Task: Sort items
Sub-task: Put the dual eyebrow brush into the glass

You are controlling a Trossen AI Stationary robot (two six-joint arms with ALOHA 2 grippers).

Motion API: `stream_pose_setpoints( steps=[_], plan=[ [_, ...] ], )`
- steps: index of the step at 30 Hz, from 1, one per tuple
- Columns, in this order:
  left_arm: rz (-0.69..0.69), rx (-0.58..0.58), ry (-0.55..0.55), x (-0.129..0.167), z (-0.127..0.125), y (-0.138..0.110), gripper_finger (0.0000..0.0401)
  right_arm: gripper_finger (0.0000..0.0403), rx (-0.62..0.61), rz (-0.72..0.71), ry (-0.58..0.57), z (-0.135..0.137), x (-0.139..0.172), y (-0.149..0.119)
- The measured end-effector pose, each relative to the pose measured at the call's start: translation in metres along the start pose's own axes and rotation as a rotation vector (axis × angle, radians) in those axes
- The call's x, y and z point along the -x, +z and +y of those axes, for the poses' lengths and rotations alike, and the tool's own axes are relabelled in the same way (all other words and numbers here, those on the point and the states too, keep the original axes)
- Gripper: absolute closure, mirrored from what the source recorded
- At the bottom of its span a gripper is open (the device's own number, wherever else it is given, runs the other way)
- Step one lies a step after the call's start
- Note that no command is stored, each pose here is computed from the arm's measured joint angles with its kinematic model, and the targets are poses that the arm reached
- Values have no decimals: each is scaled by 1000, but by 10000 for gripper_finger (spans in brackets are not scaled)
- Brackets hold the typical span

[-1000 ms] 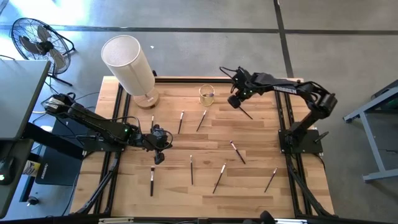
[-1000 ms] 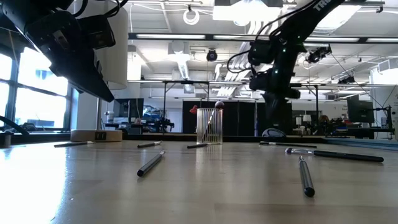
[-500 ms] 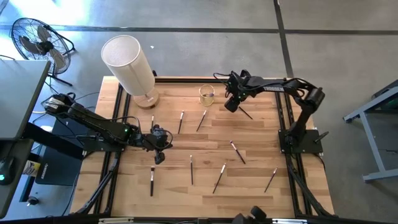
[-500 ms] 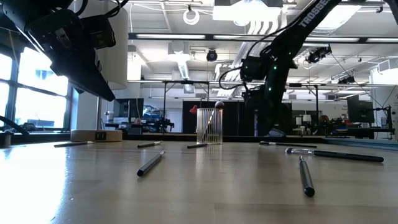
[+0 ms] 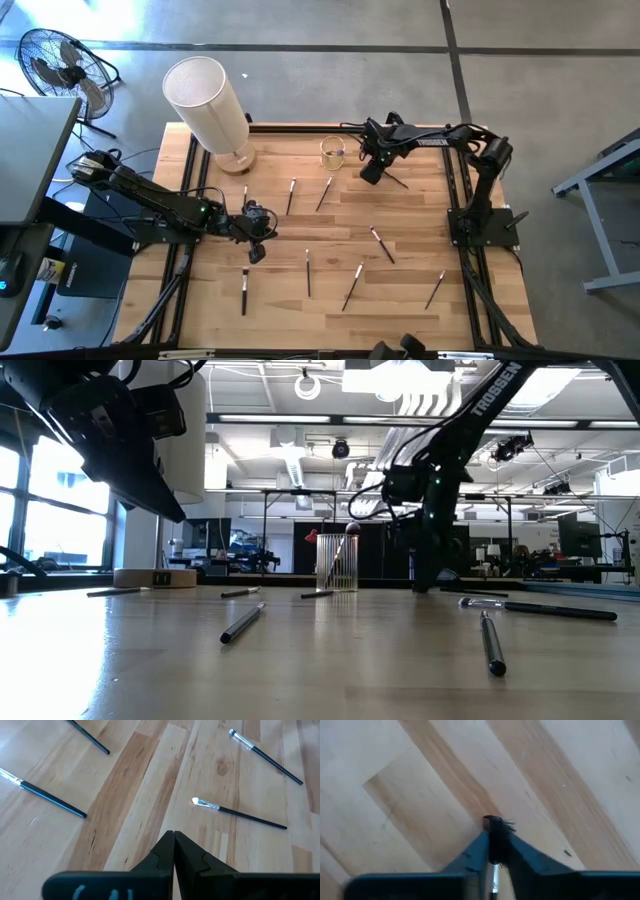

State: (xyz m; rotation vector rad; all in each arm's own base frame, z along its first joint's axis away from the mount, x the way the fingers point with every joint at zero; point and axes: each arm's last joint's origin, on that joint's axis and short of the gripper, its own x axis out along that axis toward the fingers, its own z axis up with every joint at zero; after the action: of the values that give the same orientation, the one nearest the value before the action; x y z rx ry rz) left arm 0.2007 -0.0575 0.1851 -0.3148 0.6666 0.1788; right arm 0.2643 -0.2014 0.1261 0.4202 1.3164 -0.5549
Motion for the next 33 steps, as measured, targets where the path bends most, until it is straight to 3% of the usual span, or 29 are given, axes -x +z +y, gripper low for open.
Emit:
stream_pose_setpoints(
  steps=[10,16,21,27,30,33],
  plan=[
    [-11,-1,14,0,0,0,401,390,-62,12,4,0,24,-9],
    [-13,-1,15,0,0,1,401,393,-102,-218,-6,-1,75,-3],
    [-15,-1,15,0,0,1,401,393,-105,-561,-5,1,121,11],
    [-20,0,19,0,0,1,401,393,4,-1069,198,10,156,45],
    [-22,1,20,0,0,1,401,393,73,-1262,266,20,160,61],
    [-21,1,20,0,0,1,401,393,130,-1336,309,29,149,70]
  ],
)
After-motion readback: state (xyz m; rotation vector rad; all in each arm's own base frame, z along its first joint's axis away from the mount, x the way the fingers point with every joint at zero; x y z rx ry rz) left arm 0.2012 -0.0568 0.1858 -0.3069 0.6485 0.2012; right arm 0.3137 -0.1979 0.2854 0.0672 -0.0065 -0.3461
